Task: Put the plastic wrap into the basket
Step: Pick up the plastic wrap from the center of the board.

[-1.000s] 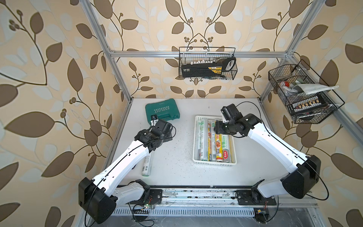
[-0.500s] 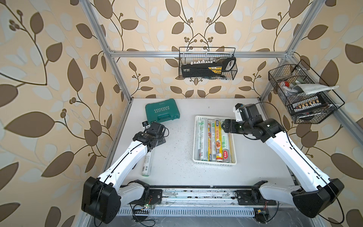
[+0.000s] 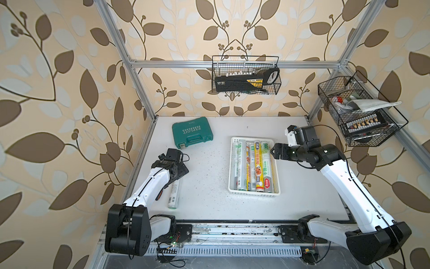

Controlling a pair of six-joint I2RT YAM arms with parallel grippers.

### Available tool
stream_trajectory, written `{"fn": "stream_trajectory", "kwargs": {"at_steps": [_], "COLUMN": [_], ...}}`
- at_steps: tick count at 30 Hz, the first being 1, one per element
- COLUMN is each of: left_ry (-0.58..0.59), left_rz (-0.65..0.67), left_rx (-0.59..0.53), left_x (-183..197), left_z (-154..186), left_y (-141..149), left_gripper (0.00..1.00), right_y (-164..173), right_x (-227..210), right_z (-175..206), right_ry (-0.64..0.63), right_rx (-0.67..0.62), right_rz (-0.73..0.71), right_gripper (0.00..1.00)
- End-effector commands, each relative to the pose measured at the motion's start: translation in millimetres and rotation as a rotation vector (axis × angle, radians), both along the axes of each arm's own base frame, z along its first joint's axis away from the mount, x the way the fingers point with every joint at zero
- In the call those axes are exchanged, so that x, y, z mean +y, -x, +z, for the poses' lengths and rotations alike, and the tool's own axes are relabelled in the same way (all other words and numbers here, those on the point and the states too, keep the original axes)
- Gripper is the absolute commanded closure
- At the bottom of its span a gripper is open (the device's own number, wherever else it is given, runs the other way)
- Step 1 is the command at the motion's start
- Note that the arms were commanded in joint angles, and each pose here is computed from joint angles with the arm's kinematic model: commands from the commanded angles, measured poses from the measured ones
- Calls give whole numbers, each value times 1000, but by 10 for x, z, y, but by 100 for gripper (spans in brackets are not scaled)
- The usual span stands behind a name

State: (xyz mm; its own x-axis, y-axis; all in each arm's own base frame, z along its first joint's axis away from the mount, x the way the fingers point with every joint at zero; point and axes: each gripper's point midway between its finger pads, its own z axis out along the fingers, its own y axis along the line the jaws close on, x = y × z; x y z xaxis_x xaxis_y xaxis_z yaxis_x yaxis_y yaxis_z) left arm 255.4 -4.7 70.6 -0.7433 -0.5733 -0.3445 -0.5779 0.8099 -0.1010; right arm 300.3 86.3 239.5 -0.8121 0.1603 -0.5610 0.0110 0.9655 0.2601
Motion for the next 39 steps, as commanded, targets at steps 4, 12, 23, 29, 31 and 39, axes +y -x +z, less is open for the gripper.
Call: {"fn": "stream_trajectory", "kwargs": {"at_steps": [4, 12, 23, 29, 31, 39], "left_ry": [50, 129, 140, 110, 107, 92], "left_rz": [-71, -167, -259, -260, -262, -273], "left_rx": [36, 71, 109, 137, 161, 195], "left_x": [-121, -312, -507, -501, -498, -488], "left_z": [-107, -170, -258, -311, -381, -454], "left_y": [-34, -64, -92, -107, -110, -142], "left_gripper": [1, 1, 2, 3, 3, 13], "right_y": [52, 44, 51, 50, 51, 50], "right_x": [12, -1, 22, 42, 45, 23], "right_z": [-49, -113, -125, -147, -144, -134], "right_ry": [-14, -18, -39, -48, -49, -40], "right_rx": [18, 33, 39, 48, 49, 46], "right_rz": [30, 24, 23, 26, 27, 20], "right_gripper": [11, 11, 12, 12, 12, 13]}}
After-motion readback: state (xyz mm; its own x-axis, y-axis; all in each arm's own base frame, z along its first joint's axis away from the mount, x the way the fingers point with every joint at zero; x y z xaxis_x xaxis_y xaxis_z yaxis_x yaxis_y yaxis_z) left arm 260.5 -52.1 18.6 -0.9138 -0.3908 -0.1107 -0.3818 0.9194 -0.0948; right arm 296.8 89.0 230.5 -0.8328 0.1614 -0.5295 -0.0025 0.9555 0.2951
